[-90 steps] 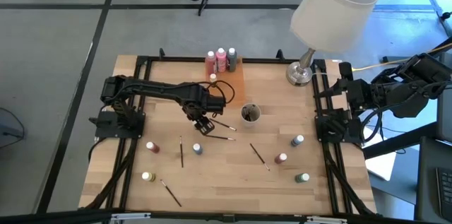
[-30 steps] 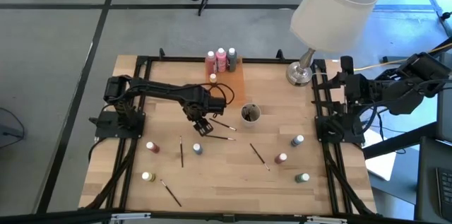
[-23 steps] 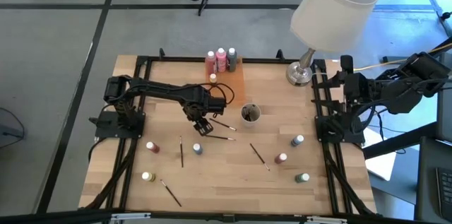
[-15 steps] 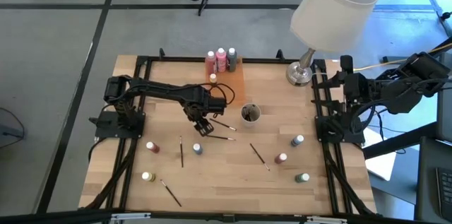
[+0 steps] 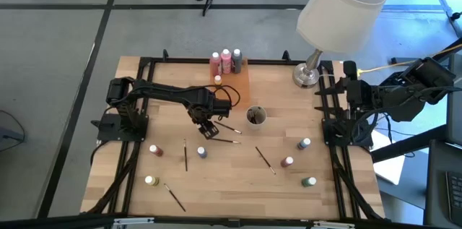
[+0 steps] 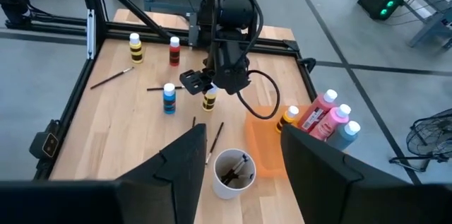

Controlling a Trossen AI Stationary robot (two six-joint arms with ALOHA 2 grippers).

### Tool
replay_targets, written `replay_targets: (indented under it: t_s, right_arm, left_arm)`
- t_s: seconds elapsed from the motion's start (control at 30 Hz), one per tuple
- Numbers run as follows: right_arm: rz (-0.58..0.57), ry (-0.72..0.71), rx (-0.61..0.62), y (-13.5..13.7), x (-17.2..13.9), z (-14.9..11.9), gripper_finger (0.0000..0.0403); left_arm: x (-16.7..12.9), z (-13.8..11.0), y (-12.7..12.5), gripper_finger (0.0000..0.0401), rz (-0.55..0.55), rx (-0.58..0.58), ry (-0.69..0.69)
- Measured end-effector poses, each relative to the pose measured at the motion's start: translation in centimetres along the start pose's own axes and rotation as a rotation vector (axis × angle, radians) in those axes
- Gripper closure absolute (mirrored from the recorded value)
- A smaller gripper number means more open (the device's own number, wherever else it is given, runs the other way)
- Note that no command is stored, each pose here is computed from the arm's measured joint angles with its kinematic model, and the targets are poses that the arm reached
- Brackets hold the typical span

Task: Pick & Place Paint Supplies
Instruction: Put the light yellow paint bottle into the orange bin

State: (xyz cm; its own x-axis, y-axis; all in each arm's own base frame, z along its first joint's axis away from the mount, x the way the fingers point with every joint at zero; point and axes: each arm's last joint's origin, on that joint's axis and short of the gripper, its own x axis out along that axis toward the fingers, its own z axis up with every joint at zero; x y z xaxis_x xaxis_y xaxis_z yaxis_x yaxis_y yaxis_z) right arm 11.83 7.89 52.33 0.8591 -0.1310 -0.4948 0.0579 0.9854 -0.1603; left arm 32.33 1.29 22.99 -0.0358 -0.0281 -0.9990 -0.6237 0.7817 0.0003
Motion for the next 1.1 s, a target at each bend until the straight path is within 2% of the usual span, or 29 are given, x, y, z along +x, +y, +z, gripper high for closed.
replay_targets:
  t_s: [1.1]
  right_arm:
    - [-0.018,0.001,-0.065,0.04,0.42,0.23,0.0216]
  left_arm:
    - [0.55,0.16,-0.10,0.0187,0.018,-0.017,0.009]
